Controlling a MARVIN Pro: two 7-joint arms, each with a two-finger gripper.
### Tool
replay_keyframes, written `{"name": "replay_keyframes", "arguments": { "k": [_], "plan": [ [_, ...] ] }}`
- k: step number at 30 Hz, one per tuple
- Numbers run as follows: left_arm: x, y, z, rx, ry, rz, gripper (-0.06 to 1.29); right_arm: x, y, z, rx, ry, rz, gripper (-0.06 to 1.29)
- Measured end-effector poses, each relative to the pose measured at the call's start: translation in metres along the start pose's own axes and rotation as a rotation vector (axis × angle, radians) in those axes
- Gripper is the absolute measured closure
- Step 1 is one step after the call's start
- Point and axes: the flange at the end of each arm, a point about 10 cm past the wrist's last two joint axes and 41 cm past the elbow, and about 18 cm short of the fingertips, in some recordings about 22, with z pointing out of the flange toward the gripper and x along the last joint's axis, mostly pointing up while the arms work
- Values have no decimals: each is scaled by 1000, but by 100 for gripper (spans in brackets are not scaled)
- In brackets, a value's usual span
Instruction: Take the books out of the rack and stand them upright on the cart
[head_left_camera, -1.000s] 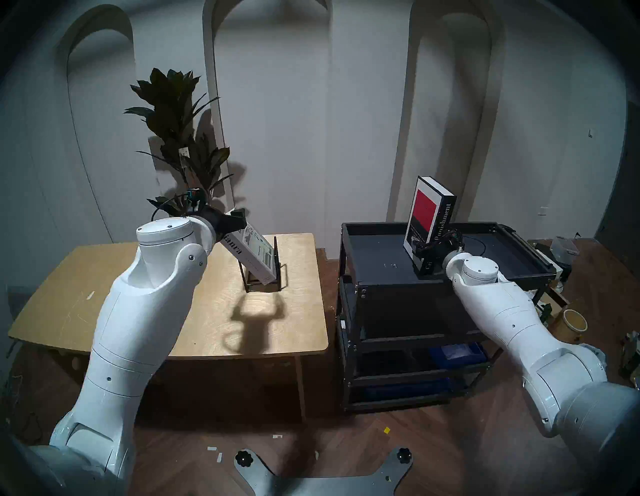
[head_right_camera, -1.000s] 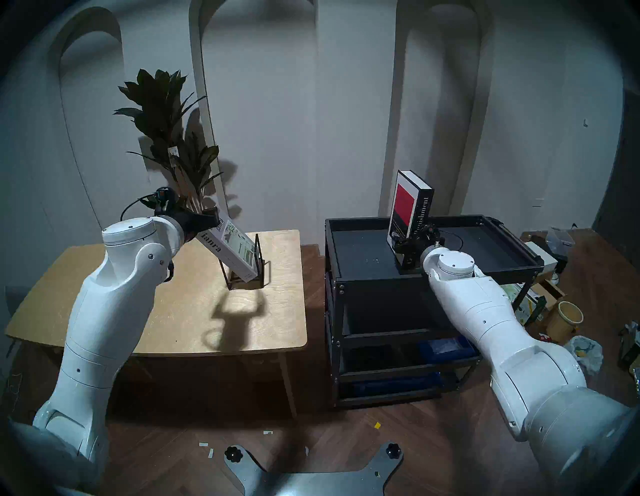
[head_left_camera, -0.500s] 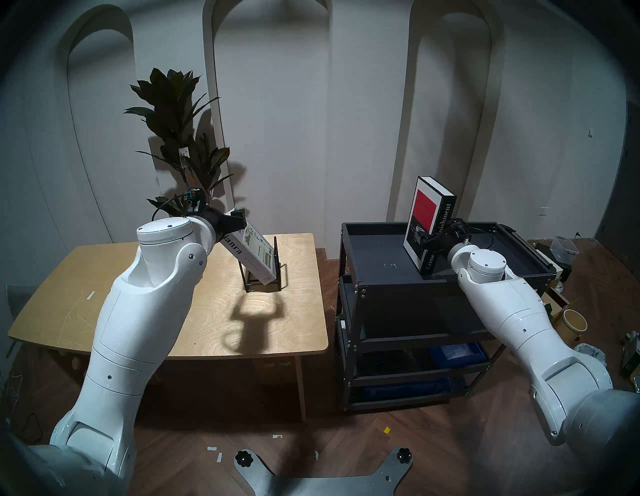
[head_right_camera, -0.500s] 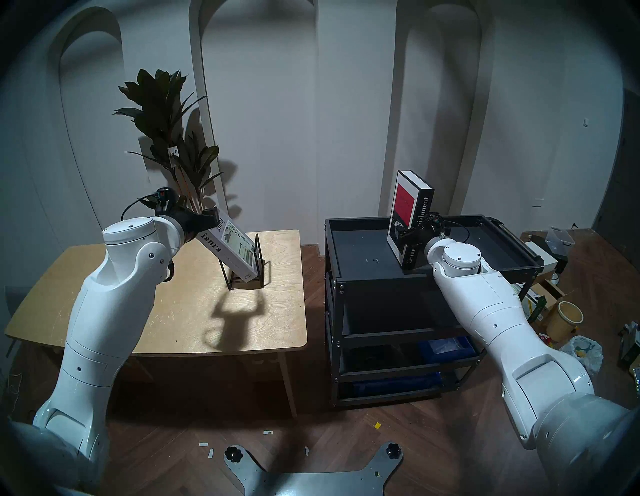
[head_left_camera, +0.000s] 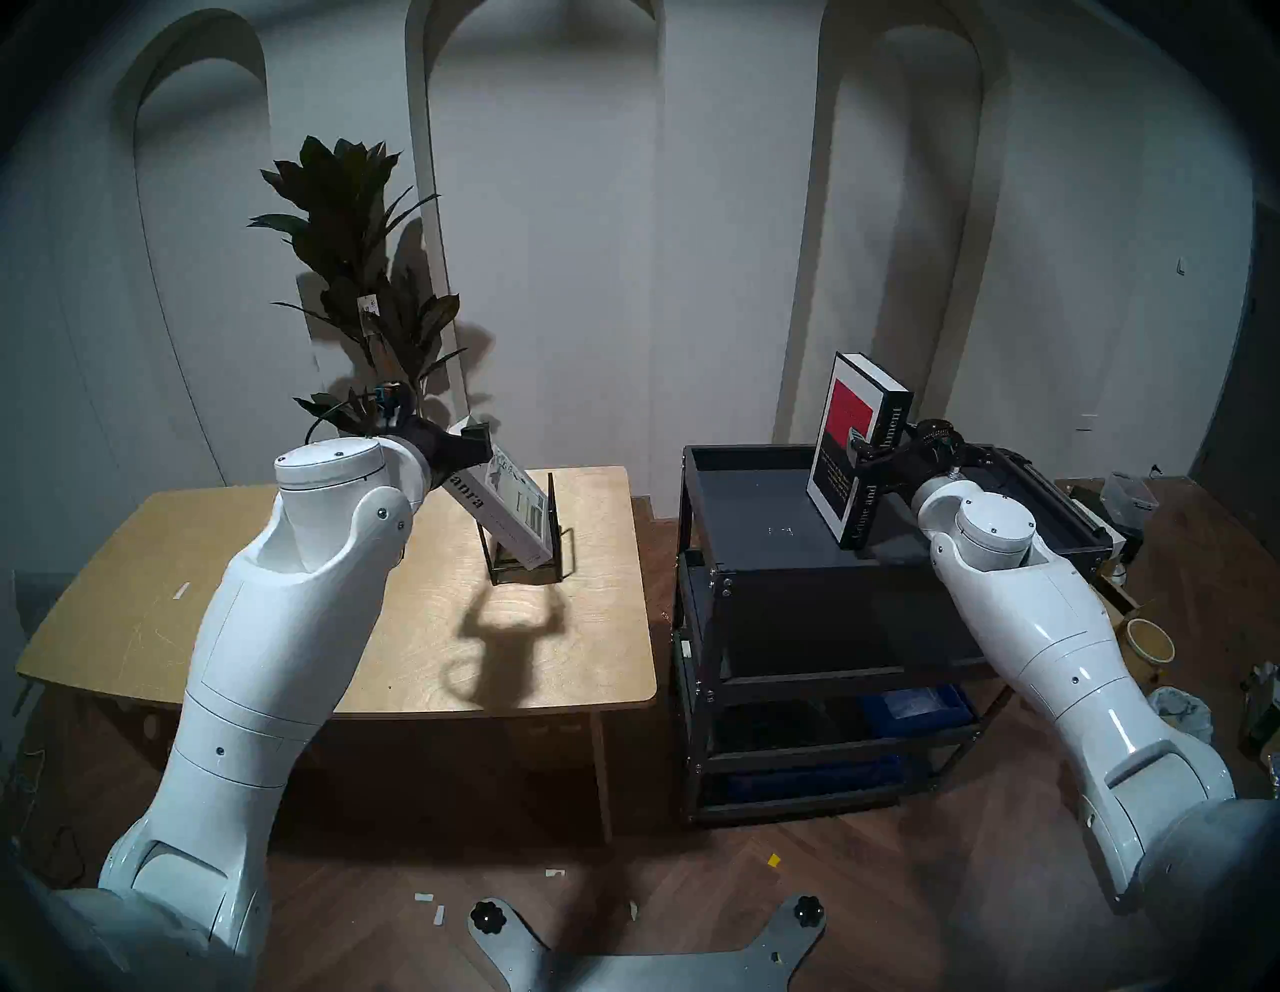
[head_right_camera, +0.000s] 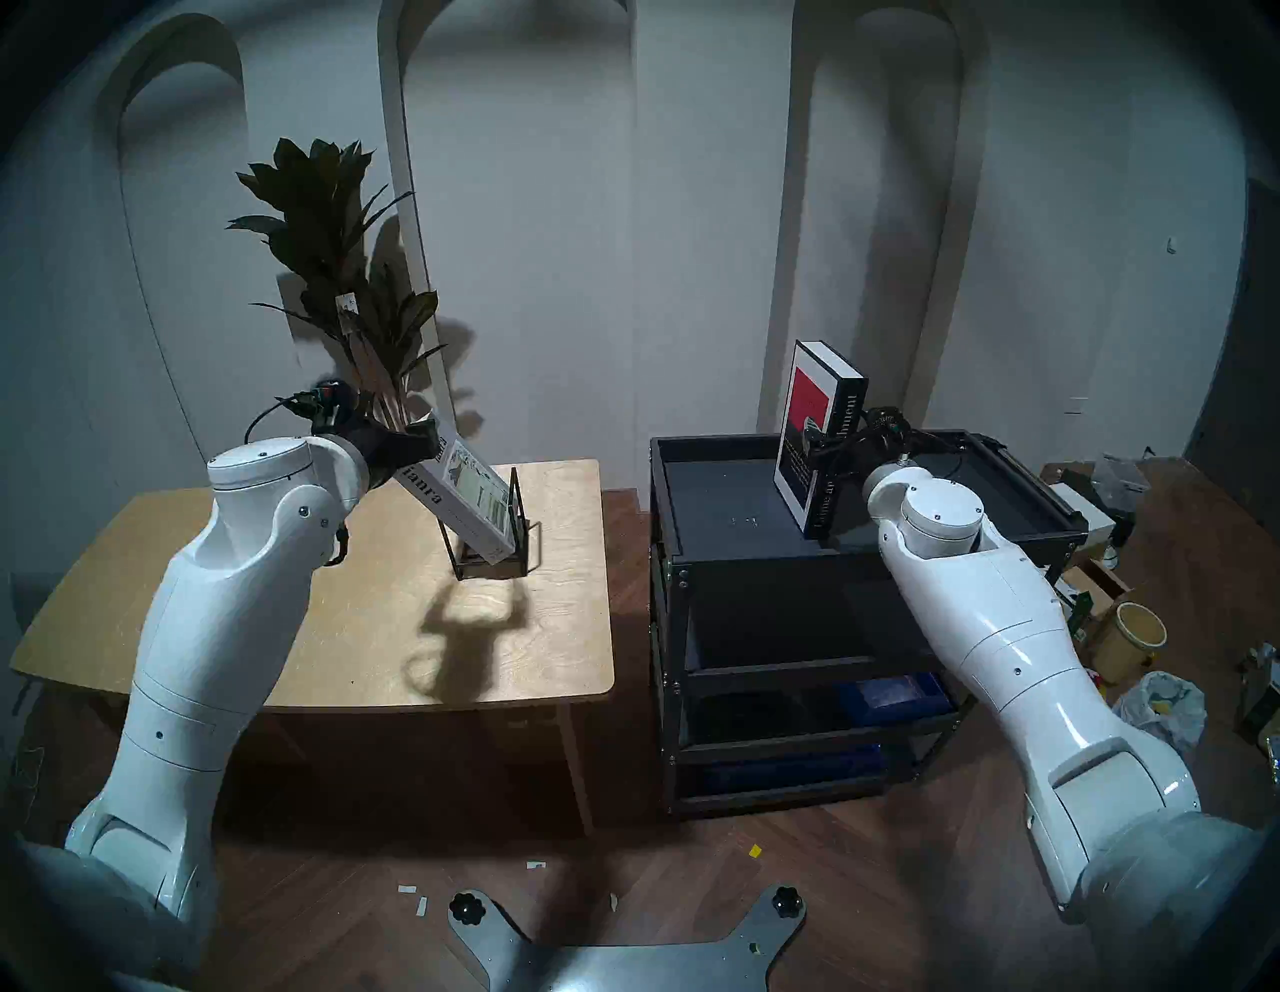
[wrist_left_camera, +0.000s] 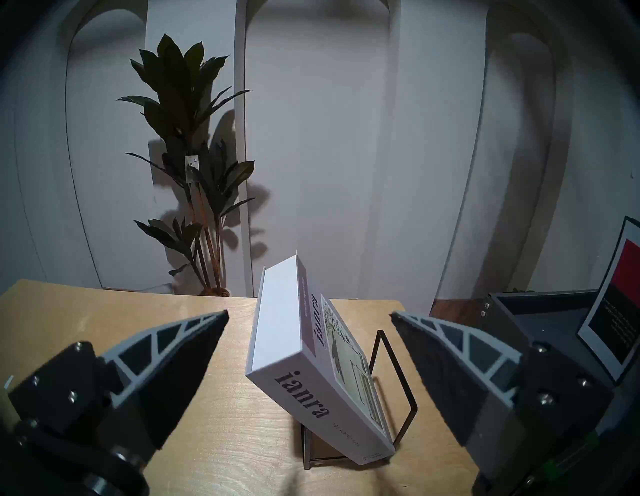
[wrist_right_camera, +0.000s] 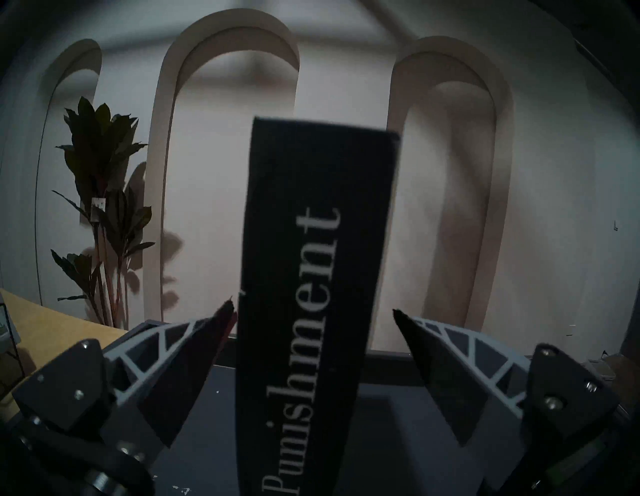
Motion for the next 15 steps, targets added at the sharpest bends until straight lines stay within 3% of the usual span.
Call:
{"name": "replay_keyframes", "arguments": {
  "k": [15],
  "plan": [
    [-1,-2,3,8,1,34,-2,-8,2,-46,-52,0,47,0]
  ]
}}
